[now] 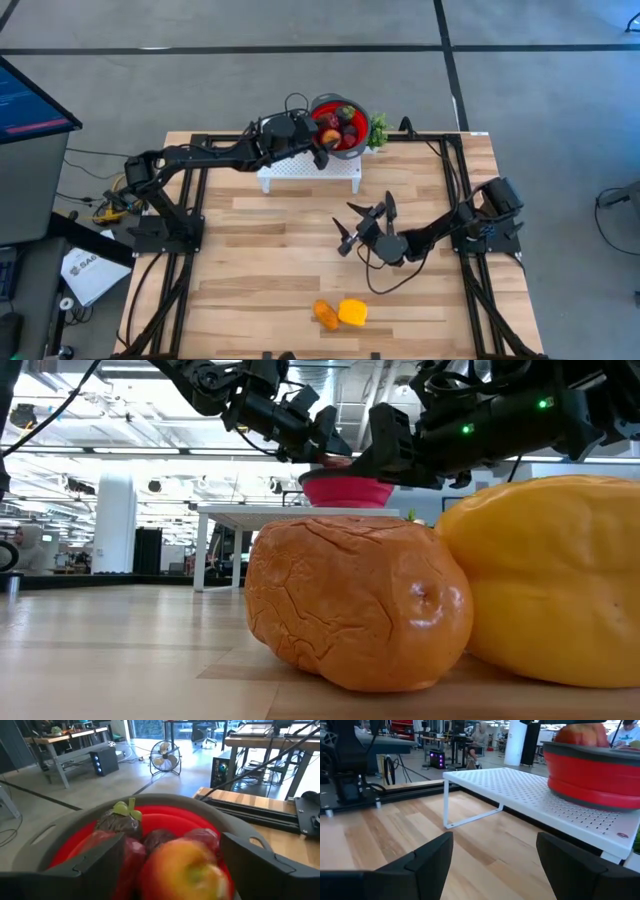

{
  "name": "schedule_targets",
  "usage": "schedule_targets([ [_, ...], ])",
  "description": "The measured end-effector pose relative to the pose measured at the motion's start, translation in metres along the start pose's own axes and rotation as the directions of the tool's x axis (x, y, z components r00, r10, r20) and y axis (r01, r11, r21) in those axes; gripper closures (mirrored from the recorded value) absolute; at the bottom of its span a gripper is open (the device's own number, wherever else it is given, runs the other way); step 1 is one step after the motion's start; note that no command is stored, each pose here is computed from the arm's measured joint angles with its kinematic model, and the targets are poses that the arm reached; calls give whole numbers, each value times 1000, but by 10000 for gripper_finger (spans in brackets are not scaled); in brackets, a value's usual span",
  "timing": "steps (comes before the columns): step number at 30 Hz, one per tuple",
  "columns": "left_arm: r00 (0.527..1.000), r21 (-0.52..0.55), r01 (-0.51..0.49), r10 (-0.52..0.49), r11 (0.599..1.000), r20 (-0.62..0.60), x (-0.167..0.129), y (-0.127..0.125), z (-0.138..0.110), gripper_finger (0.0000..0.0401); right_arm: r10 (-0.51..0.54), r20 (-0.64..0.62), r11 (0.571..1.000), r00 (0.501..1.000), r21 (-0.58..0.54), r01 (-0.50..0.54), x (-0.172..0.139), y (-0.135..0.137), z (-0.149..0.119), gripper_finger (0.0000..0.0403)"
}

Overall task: Pick & Place Fruit
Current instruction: Put the yellow bell pepper into the red strainer bowl

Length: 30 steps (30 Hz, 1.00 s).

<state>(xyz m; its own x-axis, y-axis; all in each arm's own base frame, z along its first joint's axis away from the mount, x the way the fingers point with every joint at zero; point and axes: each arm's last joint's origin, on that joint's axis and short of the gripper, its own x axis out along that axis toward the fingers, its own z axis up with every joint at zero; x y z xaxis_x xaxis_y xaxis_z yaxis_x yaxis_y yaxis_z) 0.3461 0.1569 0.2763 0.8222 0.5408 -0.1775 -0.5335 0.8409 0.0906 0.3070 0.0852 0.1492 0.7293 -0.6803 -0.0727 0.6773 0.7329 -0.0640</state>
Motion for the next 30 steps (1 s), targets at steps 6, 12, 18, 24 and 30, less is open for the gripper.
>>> schedule_targets([
  [6,1000,2,-6,6,1000,-20,0,3,-2,56,9,4,1000,1000,6,-9,-3,1,3,122],
  [12,1000,31,1,-1,1000,-7,-8,2,7,48,16,7,1000,1000,5,-16,-5,1,4,122],
  [18,998,59,52,-50,997,-37,-40,-8,21,60,140,-25,989,990,-53,-141,-11,2,13,122],
  [24,987,41,148,-145,988,-72,-81,-30,-3,74,504,-149,856,851,-48,-515,-16,-3,28,122],
  [30,960,-3,262,-261,965,-99,-116,-57,-49,87,811,-194,567,551,36,-823,-22,-8,43,122],
])
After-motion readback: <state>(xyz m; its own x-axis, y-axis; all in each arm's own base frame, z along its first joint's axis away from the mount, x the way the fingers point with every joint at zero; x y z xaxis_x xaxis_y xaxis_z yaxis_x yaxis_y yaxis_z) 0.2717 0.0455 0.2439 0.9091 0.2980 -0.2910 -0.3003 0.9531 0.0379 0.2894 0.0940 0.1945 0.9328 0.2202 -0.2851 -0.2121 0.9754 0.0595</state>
